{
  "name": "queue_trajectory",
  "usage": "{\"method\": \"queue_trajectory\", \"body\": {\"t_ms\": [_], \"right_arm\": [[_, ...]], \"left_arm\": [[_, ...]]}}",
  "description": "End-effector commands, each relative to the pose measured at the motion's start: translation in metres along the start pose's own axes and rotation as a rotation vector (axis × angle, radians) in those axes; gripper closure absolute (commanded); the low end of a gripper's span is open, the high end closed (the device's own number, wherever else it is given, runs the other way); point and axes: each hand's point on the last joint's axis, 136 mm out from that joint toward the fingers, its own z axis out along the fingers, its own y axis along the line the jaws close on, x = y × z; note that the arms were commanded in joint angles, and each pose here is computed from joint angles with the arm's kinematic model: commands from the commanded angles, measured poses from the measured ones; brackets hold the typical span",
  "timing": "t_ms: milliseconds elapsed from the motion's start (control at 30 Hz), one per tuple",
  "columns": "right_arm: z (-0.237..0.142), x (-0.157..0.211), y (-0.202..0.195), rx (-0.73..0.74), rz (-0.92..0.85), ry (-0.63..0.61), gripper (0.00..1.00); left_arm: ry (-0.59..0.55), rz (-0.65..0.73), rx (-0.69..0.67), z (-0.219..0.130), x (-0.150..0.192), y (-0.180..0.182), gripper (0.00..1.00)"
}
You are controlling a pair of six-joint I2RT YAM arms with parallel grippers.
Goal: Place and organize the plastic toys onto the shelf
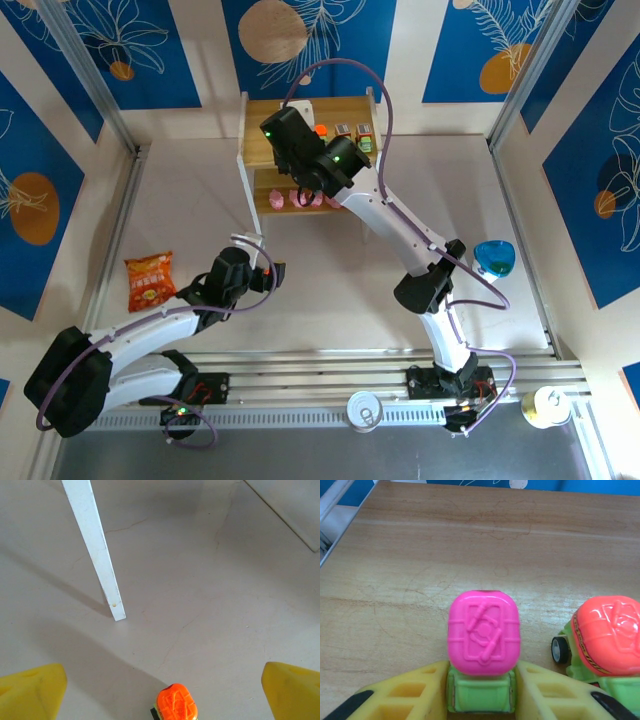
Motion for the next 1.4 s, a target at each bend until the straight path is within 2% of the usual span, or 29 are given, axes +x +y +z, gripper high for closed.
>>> {"method": "queue_trajectory", "body": {"t_ms": [0,700,1033,1367], "right_arm": [[0.008,0.006,-0.004,0.028,-0.01,0.018,0.61],[-0.039,-0.026,0.003,-0.025,-0.031,-0.097,0.56],[-0.052,-0.031,-0.002,-0.013,-0.033,-0.123,0.56],[-0.081,-0.041,-0.007,-0.026,-0.037,-0.17,0.52]], "left_arm": [[-0.04,0.006,0.002,-0.003,-0.016,-0.004,0.0],[-0.036,0.005,0.008,-0.002,-0.015,-0.005,0.0],[-0.035,0.004,0.006,-0.002,-0.015,-0.005,0.0],[-0.037,0.007,-0.012,-0.002,-0.016,-0.002,0.0]]}}
